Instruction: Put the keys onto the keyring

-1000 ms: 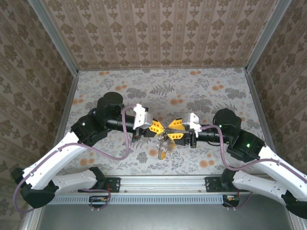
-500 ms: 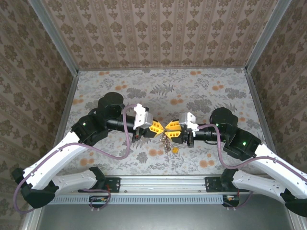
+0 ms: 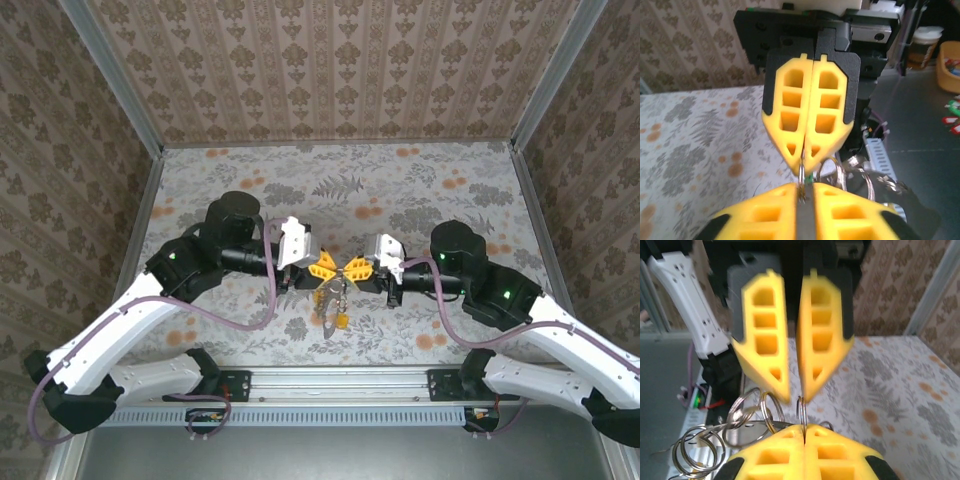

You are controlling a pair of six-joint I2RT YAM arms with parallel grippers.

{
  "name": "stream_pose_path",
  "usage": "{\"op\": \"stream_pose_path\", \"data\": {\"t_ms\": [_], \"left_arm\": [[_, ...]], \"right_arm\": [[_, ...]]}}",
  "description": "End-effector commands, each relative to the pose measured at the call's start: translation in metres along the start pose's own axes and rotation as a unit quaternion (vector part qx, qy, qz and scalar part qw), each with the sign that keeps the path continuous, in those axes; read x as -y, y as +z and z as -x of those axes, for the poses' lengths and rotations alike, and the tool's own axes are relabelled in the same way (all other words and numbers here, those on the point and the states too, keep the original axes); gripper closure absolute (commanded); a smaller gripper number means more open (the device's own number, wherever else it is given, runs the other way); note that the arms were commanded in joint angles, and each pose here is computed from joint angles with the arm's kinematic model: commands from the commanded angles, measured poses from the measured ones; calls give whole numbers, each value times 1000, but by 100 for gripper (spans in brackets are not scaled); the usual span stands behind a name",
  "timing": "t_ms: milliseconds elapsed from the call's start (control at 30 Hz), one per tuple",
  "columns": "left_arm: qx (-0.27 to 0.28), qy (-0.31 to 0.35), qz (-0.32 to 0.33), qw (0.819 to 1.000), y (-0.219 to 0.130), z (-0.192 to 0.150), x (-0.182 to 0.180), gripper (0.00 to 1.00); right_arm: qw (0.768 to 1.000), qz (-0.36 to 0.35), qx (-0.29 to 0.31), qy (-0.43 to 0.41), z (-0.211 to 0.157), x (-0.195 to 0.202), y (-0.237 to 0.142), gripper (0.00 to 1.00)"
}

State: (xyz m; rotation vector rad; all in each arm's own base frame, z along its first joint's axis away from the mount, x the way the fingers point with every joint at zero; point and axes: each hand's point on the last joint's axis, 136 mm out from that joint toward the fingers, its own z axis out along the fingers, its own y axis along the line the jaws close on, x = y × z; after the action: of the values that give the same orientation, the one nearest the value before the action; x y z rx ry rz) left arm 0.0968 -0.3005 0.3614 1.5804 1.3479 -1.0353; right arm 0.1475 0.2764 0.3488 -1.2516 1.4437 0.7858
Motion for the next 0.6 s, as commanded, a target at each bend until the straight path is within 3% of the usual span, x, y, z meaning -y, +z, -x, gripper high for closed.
{"op": "stream_pose_path", "data": {"t_ms": [0,567], "left_arm": [[-48,21,33,998,-12,-6,-2,80],[-74,54,17,996,4,-7,-5,75]], "right_arm": [[999,-15,-34,-25,1,4,-7,100],[999,7,-40,-36,12,-2,6,100]]}}
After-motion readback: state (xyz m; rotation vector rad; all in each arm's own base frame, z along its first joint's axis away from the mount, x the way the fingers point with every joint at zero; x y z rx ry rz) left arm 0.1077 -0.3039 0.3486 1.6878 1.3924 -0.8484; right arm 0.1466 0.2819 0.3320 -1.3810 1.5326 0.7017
